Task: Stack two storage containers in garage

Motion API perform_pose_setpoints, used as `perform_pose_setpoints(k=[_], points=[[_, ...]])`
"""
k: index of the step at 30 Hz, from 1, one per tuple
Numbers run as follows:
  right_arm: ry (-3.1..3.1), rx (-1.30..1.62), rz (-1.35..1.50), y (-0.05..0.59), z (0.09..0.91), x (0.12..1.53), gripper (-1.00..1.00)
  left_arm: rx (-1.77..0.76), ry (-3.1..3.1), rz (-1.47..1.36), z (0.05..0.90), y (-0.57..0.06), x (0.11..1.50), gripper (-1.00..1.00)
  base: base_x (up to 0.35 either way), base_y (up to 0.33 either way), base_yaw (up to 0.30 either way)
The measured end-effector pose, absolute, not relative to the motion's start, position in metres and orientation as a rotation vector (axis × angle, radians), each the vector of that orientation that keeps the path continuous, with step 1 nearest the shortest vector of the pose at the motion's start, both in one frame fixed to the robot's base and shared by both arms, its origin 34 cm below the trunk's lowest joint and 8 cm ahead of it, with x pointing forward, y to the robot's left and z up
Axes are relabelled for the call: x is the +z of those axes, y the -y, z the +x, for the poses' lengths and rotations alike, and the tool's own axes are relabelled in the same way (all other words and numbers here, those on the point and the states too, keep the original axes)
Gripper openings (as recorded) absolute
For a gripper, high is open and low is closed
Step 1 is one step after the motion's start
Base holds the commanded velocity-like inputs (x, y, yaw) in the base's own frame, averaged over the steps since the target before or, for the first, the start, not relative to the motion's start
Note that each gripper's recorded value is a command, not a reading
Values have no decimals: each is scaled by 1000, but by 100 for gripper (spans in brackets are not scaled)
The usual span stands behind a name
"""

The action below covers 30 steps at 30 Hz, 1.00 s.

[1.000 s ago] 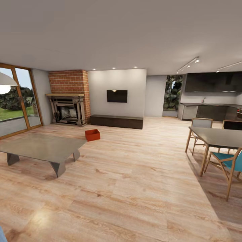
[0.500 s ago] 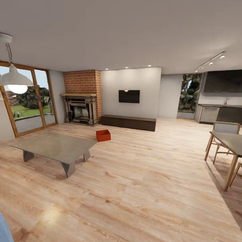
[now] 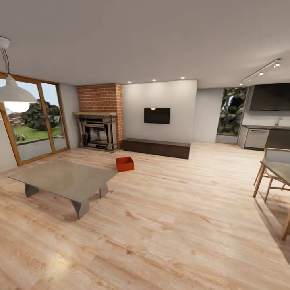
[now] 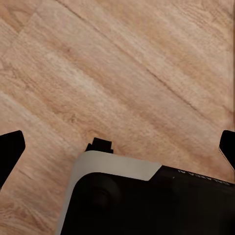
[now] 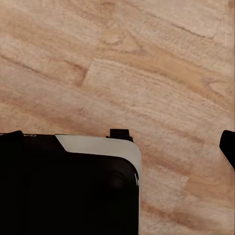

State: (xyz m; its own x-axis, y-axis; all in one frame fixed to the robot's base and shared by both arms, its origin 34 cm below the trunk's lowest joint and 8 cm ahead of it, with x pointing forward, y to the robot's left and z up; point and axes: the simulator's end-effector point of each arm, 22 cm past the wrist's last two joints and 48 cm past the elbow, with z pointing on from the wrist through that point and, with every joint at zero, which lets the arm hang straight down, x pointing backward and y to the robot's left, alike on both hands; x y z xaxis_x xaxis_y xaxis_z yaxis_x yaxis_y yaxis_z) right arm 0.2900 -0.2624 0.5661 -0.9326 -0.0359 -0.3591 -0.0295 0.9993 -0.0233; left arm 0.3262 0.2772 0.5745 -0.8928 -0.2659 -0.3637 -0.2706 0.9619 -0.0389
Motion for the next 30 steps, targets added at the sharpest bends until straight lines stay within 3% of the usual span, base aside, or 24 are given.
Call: perform_pose_setpoints(k=[30], points=[[-2774,-22,-49,263,290,566,100,18,-2740,-388,326,-277,574,100,322,0,0]])
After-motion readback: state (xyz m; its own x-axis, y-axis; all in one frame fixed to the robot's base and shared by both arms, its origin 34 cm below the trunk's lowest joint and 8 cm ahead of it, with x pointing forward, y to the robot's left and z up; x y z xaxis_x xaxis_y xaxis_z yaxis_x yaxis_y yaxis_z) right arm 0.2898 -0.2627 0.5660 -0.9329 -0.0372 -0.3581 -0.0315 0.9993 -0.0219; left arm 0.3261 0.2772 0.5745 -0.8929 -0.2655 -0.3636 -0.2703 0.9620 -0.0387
